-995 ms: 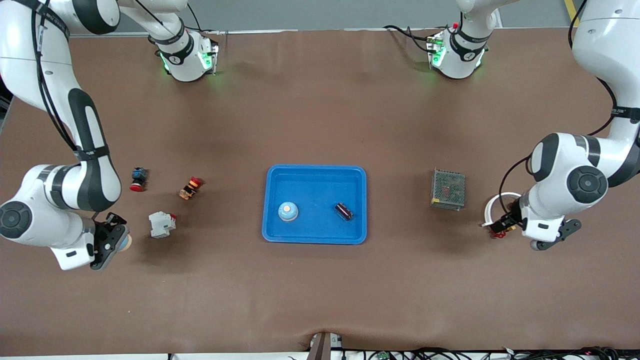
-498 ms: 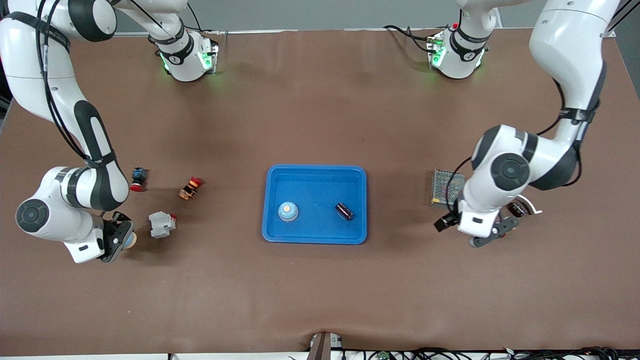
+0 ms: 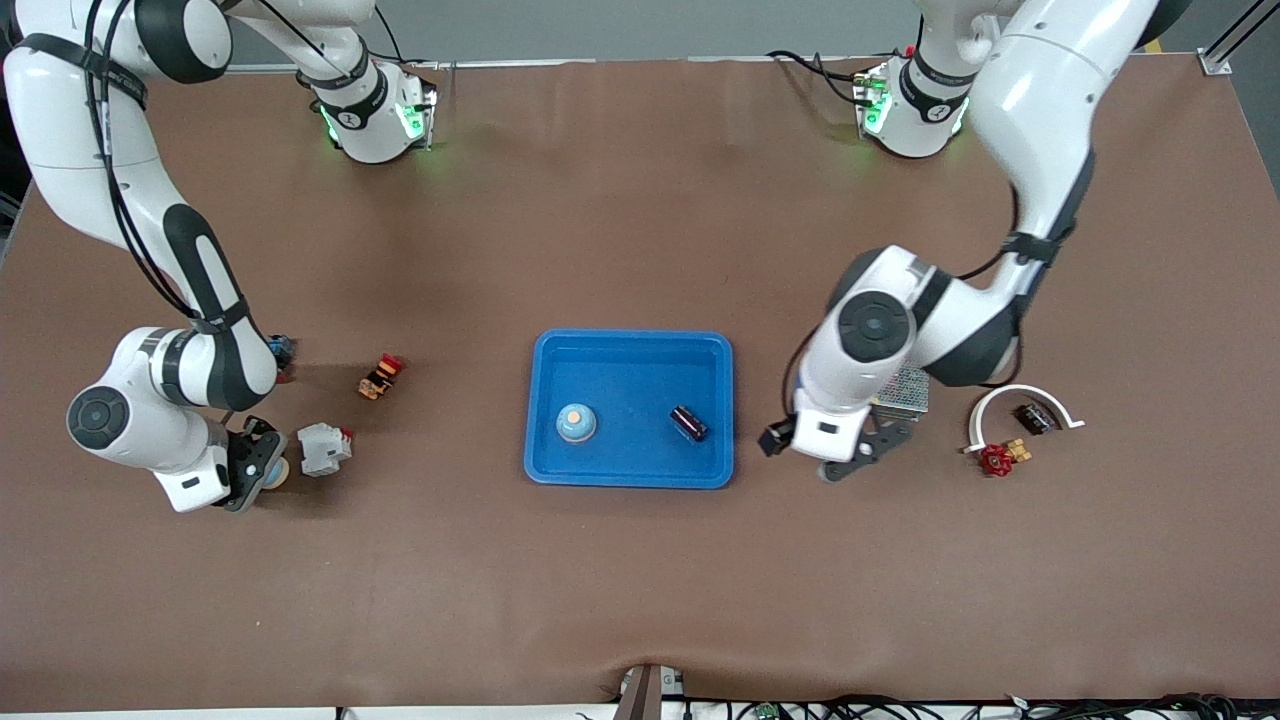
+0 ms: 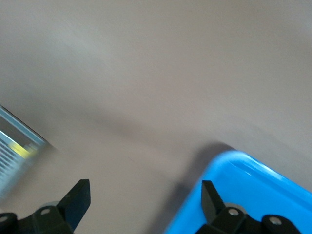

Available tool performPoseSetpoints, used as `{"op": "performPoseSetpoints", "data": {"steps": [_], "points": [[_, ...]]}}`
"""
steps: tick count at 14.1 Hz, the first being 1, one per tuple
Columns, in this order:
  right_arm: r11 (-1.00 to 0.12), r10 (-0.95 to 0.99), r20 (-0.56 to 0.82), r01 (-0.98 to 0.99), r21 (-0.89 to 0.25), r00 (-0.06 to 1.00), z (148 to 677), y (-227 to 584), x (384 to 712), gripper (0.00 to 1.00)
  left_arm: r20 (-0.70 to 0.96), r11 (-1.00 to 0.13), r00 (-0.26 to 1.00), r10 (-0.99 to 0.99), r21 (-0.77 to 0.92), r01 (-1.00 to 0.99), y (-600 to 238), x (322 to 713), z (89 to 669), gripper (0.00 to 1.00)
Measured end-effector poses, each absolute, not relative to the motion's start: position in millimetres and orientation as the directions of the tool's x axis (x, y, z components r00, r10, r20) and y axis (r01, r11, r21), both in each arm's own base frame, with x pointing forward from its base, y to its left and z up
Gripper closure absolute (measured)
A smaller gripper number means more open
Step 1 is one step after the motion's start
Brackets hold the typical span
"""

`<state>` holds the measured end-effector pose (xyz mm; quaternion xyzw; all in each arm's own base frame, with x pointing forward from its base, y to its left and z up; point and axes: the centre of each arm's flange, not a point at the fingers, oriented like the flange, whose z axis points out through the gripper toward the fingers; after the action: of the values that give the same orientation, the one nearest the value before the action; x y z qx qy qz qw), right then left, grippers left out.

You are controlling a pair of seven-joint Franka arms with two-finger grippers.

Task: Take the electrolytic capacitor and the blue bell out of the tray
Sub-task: 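Grasp the second capacitor with the left gripper while the right gripper places the bell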

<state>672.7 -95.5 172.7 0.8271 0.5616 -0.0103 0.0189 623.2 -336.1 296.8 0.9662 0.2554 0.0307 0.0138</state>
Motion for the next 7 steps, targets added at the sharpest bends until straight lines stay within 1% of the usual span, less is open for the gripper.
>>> {"op": "performPoseSetpoints", "data": {"steps": [7], "points": [[-0.369, 0.929, -0.038, 0.929, 0.020, 0.369, 172.6, -95.4, 672.7, 0.34, 0.007, -0.798, 0.804, 0.595, 0.127, 0.589, -434.9, 591.3, 261.4, 0.00]]}}
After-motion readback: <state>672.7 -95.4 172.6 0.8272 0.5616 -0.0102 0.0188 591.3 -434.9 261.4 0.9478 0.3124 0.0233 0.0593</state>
